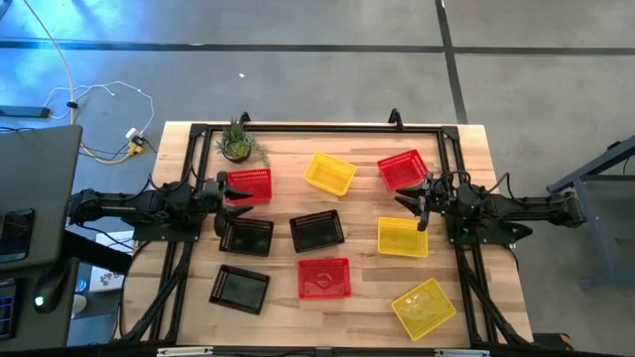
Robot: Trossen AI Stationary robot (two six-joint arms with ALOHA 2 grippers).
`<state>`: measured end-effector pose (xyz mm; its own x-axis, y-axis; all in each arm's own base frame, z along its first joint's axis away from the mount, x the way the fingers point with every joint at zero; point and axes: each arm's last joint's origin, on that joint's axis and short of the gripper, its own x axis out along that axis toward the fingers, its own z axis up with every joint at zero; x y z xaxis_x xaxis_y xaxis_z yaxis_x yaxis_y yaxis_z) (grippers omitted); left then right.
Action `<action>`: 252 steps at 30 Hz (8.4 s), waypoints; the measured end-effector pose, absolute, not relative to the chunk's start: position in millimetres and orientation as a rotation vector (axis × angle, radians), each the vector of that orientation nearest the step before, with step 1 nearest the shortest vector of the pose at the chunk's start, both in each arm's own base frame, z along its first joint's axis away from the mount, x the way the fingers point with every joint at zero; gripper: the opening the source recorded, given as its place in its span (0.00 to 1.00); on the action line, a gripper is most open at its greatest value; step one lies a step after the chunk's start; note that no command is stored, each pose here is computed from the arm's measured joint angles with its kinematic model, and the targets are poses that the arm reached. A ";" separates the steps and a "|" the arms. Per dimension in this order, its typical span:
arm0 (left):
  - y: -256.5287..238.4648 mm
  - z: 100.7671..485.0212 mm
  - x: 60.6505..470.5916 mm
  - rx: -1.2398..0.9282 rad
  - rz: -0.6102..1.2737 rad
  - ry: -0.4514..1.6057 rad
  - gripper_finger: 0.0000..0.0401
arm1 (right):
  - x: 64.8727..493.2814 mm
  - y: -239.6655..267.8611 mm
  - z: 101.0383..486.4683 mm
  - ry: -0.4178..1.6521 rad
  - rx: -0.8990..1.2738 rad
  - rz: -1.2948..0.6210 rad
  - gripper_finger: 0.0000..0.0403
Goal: Stack baskets by color
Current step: Stack the top left black bin on top of the bottom black bin
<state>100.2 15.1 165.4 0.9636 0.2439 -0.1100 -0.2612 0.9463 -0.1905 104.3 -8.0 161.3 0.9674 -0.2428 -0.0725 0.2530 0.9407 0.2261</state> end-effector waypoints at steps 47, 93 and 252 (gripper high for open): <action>19.4 267.2 149.3 -0.212 0.286 0.784 0.49 | 104.3 -8.0 161.2 0.044 0.236 -0.253 0.27; 13.4 173.1 213.2 -0.137 0.266 1.383 0.46 | 104.3 -8.0 161.3 0.044 0.236 -0.253 0.27; -106.3 221.4 265.7 -0.094 -0.144 1.587 0.12 | 104.2 -8.0 161.4 0.042 0.237 -0.252 0.27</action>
<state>265.7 -106.3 221.4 -0.0216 -0.1504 -0.9884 0.0303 0.9881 -0.1510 104.2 -8.0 161.4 0.9677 -0.2422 -0.0703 0.2519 0.9408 0.2266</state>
